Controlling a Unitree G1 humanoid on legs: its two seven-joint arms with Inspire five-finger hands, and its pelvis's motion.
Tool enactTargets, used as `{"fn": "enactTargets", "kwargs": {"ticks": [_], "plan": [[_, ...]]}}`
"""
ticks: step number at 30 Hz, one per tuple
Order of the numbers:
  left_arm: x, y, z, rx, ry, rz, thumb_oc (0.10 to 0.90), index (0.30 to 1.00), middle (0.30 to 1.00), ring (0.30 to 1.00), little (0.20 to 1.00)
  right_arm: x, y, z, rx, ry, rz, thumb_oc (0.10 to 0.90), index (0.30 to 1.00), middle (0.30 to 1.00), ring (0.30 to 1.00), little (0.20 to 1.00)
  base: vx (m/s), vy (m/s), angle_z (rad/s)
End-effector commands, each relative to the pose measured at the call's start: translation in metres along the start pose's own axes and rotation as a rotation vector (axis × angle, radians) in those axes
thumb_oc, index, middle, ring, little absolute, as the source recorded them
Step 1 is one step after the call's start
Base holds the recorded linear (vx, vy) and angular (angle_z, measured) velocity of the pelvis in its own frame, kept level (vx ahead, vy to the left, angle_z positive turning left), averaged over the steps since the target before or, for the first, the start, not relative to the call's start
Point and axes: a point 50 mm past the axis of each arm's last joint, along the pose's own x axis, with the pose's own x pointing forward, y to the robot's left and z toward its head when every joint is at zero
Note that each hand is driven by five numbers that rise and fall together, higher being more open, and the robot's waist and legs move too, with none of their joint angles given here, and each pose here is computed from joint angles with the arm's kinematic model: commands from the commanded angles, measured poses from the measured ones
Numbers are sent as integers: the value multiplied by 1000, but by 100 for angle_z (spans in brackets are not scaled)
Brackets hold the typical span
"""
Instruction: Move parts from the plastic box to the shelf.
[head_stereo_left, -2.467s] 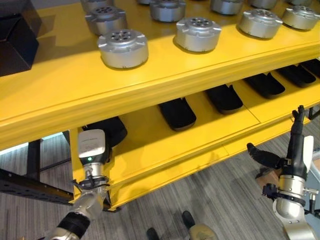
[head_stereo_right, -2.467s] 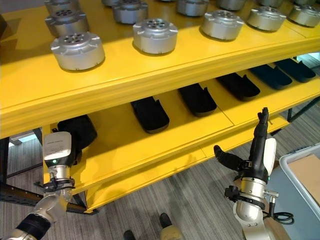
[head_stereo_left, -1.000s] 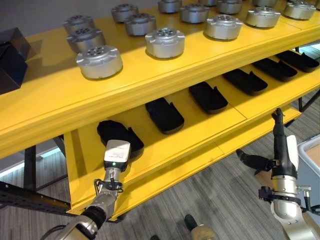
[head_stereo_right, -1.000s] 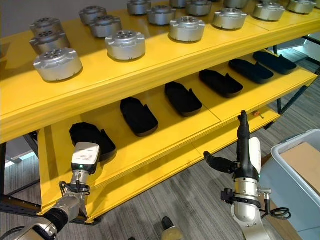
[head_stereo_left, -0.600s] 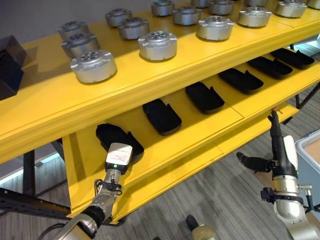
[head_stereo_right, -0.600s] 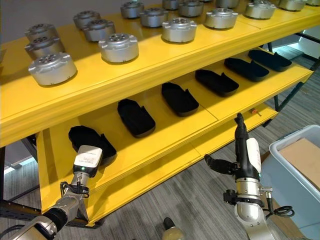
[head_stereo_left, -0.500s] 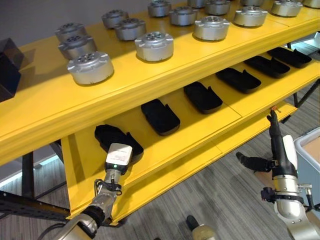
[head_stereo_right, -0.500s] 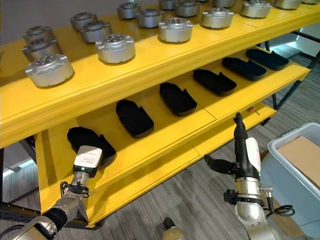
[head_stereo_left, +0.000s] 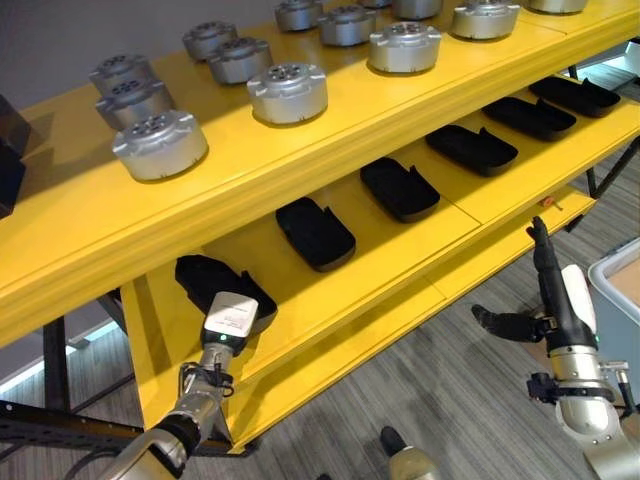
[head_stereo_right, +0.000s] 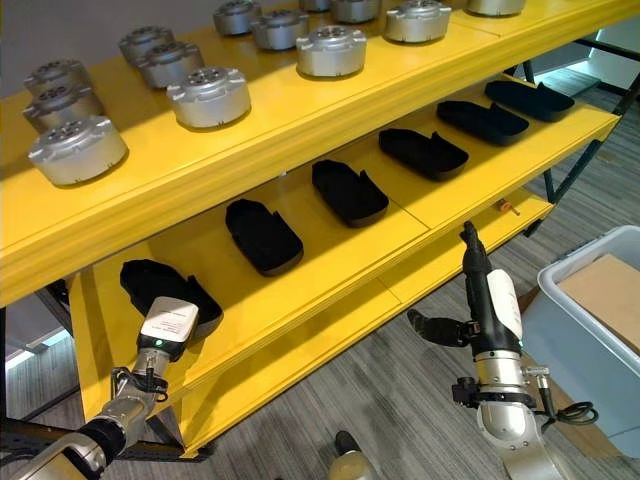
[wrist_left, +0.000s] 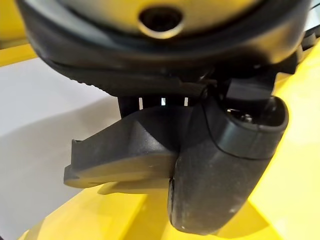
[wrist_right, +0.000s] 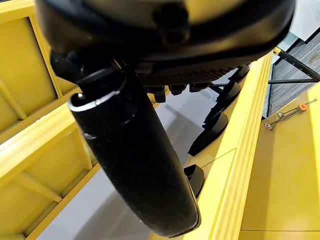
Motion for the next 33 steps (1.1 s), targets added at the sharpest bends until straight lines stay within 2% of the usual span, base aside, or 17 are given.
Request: {"fn": "enactTargets", "kwargs": {"ticks": [1, 2, 3, 4, 10, 24, 33], "plan": [[-8, -13, -47, 89, 101, -140, 400, 300, 300, 300, 300, 41, -32, 42, 11, -281, -157, 900, 1000, 1000, 1000, 1000, 0, 0, 0], [-8, -13, -47, 90, 100, -144, 400, 300, 300, 300, 300, 41, -32, 42, 11, -281, -156, 900, 1000, 1000, 1000, 1000, 0, 0, 0], [-9, -15, -47, 95, 94, -157, 584, 558, 558, 558, 558, 41, -33, 41, 11, -280, -154, 900, 1000, 1000, 1000, 1000, 0, 0, 0], [-11, -17, -44, 100, 80, -170, 900, 1000, 1000, 1000, 1000, 41, -32, 41, 12, -280, -152, 900, 1000, 1000, 1000, 1000, 0, 0, 0], [-17, -24, -38, 106, 61, -205, 900, 1000, 1000, 1000, 1000, 43, -30, 41, 11, -279, -140, 900, 1000, 1000, 1000, 1000, 0, 0, 0], [-10, -15, -33, 157, -70, -111, 900, 1000, 1000, 1000, 1000, 44, -26, 39, 4, -268, -125, 900, 1000, 1000, 1000, 1000, 0, 0, 0], [-7, -13, -28, 150, -121, -109, 900, 1000, 1000, 1000, 1000, 45, -26, 41, 0, -276, -115, 900, 1000, 1000, 1000, 1000, 0, 0, 0]]}}
